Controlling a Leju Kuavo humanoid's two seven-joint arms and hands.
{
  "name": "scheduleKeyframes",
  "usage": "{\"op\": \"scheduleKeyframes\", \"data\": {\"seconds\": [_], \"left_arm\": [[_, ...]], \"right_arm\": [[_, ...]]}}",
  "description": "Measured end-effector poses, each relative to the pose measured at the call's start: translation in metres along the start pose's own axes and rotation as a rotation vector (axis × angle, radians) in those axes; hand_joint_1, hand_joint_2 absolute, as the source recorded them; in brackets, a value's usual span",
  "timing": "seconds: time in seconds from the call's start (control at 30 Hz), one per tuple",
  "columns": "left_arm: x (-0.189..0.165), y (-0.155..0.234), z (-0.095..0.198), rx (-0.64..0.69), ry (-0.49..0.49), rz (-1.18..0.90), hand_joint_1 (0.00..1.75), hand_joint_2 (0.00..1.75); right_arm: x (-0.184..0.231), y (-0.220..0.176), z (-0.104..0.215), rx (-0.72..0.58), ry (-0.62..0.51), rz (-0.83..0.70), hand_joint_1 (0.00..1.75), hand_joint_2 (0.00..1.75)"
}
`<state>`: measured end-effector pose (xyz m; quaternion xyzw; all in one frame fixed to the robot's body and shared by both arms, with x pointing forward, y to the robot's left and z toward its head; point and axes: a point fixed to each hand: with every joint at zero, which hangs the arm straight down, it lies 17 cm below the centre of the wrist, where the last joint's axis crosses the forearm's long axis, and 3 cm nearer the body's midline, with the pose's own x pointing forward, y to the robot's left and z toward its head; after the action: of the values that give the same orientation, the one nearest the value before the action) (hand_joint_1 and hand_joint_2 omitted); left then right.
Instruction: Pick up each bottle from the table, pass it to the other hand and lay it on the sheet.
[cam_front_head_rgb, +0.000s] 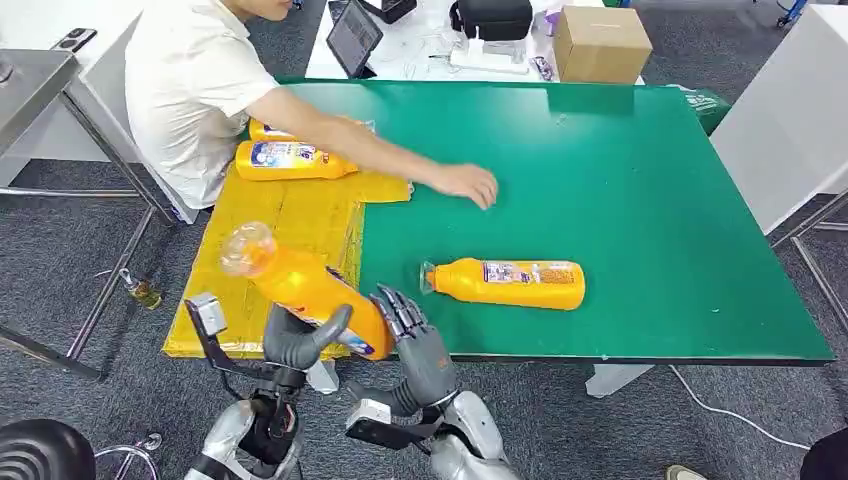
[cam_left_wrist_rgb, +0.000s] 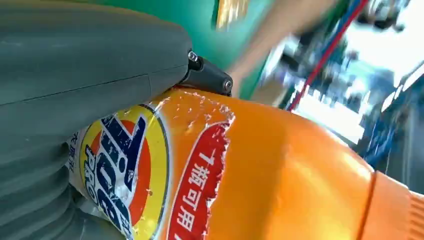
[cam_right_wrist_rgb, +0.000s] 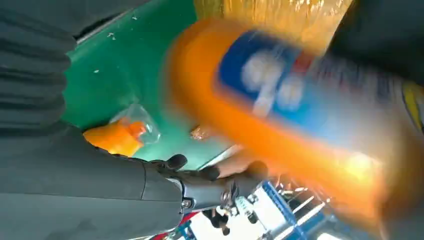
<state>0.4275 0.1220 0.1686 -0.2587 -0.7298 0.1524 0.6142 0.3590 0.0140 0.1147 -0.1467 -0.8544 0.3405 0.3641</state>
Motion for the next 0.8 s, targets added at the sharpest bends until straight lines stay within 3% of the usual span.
{"op": "scheduleKeyframes", "data": {"seconds": [0.1,0.23,0.4,0.53,0.6,0.7,0.8], "left_arm": [[0.025,0.042,-0.01,0.144,-0.119,-0.293,1.75,1.75],[0.059,0.061,-0.027,0.186,-0.252,-0.577,1.75,1.75],[0.107,0.082,-0.039,0.26,-0.395,-0.869,1.75,1.75],[0.126,0.08,-0.044,0.256,-0.479,-1.162,1.75,1.75],[0.125,0.076,-0.049,0.229,-0.493,-1.33,1.75,1.75],[0.081,0.068,-0.077,0.06,-0.374,-1.631,1.75,1.75],[0.063,0.071,-0.082,0.005,-0.33,-1.689,1.75,1.75]], "right_arm": [[0.017,-0.027,-0.008,-0.073,-0.052,0.066,0.0,0.0],[0.041,-0.08,-0.029,-0.164,-0.179,0.282,0.0,0.0],[0.027,-0.129,-0.03,-0.259,-0.132,0.393,0.0,0.0],[0.016,-0.145,-0.025,-0.297,-0.09,0.4,0.0,0.0],[0.013,-0.148,-0.023,-0.311,-0.071,0.385,0.0,0.0],[0.01,-0.148,-0.023,-0.328,-0.05,0.344,0.0,0.0],[0.011,-0.144,-0.023,-0.322,-0.048,0.331,0.0,0.0]]}}
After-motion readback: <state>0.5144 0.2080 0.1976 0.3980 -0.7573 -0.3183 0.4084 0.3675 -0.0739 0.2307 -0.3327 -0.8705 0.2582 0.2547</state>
